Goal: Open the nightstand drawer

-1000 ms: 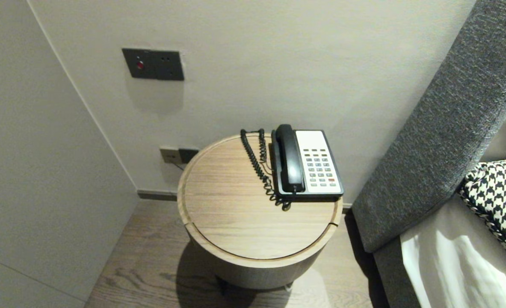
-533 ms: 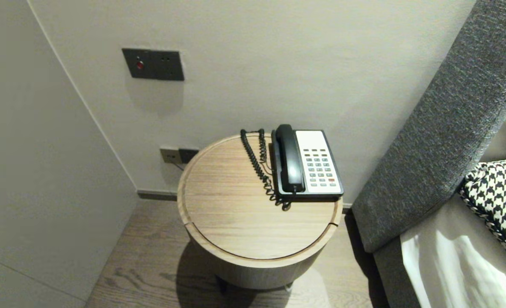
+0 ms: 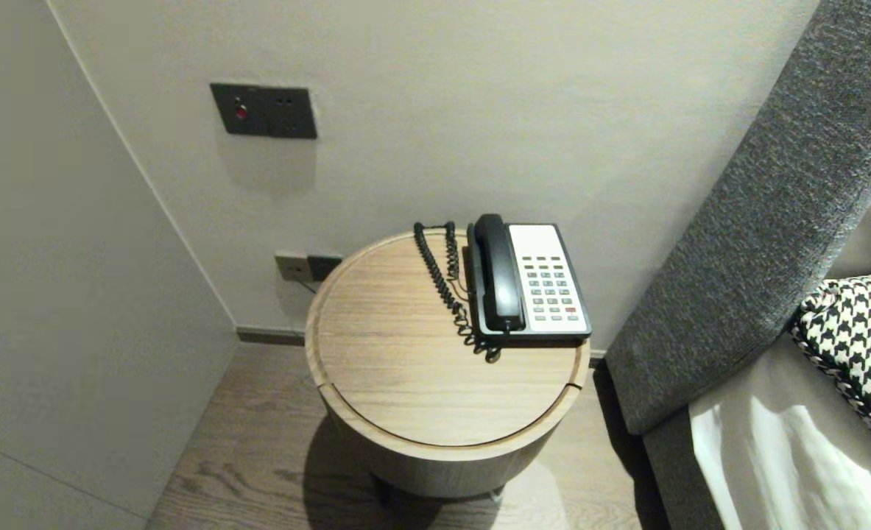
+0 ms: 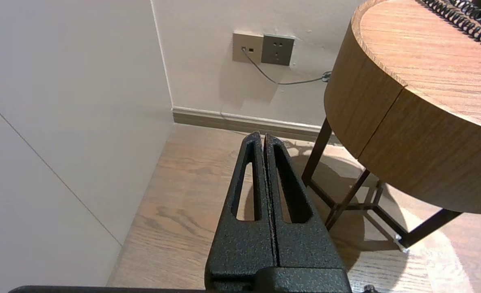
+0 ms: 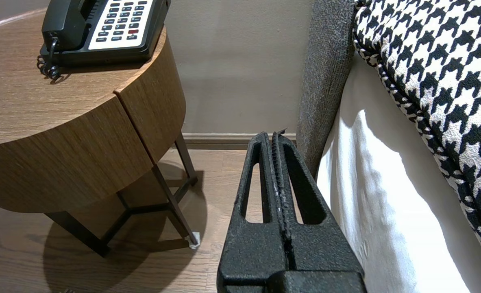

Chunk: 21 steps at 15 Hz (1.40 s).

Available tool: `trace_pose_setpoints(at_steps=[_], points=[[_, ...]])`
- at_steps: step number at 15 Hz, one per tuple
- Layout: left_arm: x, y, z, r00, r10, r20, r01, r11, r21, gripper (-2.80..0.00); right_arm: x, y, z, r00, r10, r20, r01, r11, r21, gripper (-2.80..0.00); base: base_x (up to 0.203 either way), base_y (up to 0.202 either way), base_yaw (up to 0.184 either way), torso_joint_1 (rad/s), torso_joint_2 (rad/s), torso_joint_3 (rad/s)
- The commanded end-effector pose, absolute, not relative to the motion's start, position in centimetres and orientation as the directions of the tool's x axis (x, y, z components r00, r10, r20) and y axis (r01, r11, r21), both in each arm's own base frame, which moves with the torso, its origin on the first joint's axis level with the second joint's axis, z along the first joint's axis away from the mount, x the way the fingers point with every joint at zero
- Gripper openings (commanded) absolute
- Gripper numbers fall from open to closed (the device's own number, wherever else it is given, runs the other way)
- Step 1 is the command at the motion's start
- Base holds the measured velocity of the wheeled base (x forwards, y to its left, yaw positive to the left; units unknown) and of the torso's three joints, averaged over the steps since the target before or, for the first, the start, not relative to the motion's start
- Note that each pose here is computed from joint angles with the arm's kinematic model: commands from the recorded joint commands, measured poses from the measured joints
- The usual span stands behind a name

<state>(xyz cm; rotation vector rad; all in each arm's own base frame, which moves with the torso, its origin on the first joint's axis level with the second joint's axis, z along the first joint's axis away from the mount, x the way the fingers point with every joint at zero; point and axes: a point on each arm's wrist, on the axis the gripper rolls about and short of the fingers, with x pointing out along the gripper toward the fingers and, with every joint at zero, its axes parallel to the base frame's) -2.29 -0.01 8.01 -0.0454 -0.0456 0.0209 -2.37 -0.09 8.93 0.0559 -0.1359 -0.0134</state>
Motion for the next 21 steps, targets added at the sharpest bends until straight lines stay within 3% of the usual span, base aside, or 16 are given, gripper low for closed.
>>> trace_pose_setpoints(at_steps=[1, 16, 21], points=[[-2.3, 0.0, 8.0, 0.999, 0.022, 0.048, -0.020, 0.999, -0.046, -2.80, -2.0, -0.1, 7.9, 0.995, -0.017, 0.096, 0.012, 0.998, 0.056, -2.80, 0.000, 0.000, 0.000, 0.000, 0.00, 0.000], [-2.5, 0.0, 8.0, 1.000, 0.024, -0.002, -0.024, 0.999, -0.037, -2.80, -2.0, -0.1, 7.8, 0.995, -0.017, 0.093, 0.012, 0.998, 0.055, -2.80, 0.000, 0.000, 0.000, 0.000, 0.00, 0.000], [-3.0, 0.0, 12.1, 1.000, 0.019, -0.011, -0.019, 0.999, -0.038, -2.80, -2.0, -0.1, 7.8, 0.995, -0.017, 0.094, 0.012, 0.998, 0.054, -2.80, 0.000, 0.000, 0.000, 0.000, 0.00, 0.000]])
